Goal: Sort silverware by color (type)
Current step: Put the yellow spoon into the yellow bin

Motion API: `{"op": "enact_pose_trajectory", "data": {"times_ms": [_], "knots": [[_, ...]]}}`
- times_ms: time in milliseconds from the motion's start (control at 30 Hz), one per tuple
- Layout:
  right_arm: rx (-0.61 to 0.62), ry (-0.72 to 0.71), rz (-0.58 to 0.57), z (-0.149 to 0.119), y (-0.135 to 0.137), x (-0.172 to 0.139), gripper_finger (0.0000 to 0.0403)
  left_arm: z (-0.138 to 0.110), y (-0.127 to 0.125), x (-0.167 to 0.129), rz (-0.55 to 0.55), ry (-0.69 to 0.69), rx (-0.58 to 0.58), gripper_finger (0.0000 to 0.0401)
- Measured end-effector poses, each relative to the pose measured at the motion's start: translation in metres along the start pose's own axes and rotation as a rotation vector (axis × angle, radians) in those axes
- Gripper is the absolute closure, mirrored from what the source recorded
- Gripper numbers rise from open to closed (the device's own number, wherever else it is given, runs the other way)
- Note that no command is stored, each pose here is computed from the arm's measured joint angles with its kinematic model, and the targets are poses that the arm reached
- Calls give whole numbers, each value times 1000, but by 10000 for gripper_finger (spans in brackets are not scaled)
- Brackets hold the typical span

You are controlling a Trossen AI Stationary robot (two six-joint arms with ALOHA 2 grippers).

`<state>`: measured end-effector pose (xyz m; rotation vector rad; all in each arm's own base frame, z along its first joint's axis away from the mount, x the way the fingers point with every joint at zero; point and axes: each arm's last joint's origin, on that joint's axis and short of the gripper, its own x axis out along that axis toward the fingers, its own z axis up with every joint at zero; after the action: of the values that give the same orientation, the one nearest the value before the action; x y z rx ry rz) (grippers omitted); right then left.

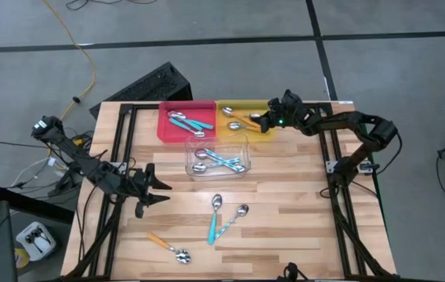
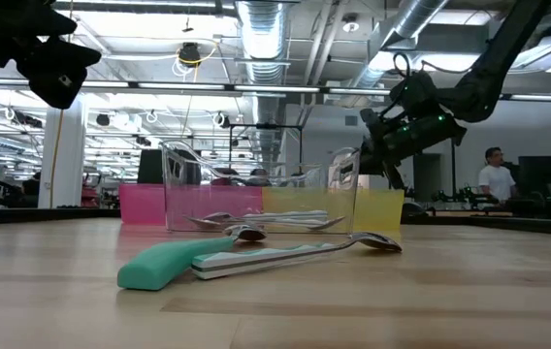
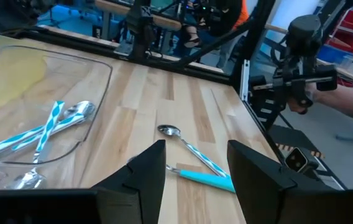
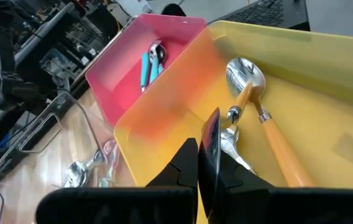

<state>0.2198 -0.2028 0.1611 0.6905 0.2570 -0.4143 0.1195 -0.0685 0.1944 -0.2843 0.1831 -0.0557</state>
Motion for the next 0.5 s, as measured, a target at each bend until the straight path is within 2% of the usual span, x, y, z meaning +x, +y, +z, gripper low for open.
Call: {"op": "enact_pose_trajectory", "data": {"times_ms": [500], "knots": [[30,29,-50,-4,-4,-1,359,0,2,0,32,-3,4,246]]}}
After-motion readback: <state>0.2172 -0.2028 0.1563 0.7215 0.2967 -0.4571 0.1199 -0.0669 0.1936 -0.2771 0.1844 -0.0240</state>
